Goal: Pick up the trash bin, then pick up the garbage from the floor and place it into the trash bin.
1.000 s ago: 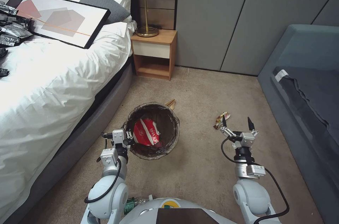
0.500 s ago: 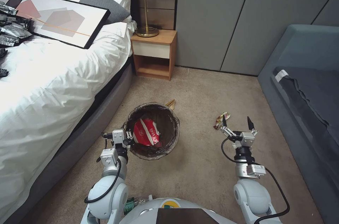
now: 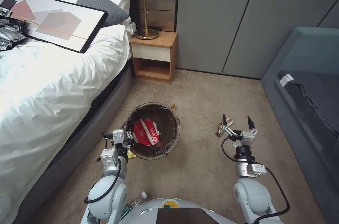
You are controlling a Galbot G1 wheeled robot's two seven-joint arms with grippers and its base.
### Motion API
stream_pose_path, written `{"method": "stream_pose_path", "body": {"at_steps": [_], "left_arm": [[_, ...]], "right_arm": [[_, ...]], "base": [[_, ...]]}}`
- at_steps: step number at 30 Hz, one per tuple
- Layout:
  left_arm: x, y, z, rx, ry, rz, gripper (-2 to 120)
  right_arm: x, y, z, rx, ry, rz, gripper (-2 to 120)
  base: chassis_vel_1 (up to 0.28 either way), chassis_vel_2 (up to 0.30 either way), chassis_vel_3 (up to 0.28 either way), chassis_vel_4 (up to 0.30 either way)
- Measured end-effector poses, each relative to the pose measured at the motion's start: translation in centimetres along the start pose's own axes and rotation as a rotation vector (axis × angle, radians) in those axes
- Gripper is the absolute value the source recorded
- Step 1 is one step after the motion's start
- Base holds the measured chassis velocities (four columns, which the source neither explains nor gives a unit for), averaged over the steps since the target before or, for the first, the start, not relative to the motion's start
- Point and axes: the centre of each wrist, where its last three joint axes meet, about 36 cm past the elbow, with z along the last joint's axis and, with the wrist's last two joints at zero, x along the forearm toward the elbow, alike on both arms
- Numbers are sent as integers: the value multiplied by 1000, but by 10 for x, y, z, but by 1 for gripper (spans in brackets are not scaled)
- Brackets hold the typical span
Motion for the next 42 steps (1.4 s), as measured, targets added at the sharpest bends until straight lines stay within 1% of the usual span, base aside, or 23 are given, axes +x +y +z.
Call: {"method": "stream_pose_path", "body": {"at_steps": [15,21,22,23,25,31,35,38,39,42], "left_arm": [[0,0,-1,0,-3,-1,0],[0,1,-1,0,-3,-3,0],[0,1,-1,0,-3,-2,0],[0,1,-1,0,-3,-2,0],[0,0,-1,0,-3,-2,0],[0,0,-1,2,-3,-3,0],[0,0,-1,2,-3,-2,0],[0,0,-1,1,-4,-3,0],[0,0,-1,1,-4,-3,0],[0,0,-1,1,-4,-3,0]], "right_arm": [[-2,-2,1,1,-8,6,98],[-1,-2,6,-2,-20,3,99],[-2,-2,10,12,-44,5,100],[-2,-2,10,12,-44,5,100],[-6,-6,15,50,-77,10,100],[-7,-6,16,63,-73,21,100],[-8,-6,15,72,-47,30,100],[-10,-6,11,85,22,47,100],[-10,-6,11,85,22,47,100],[-16,-6,6,78,130,69,100]], "base": [[-132,133,129,-125],[-130,124,128,-134],[-138,103,98,-134],[-138,103,98,-134],[-92,78,93,-84],[-26,7,14,-16],[0,0,0,0],[0,0,0,0],[0,0,0,0],[0,0,0,0]]}}
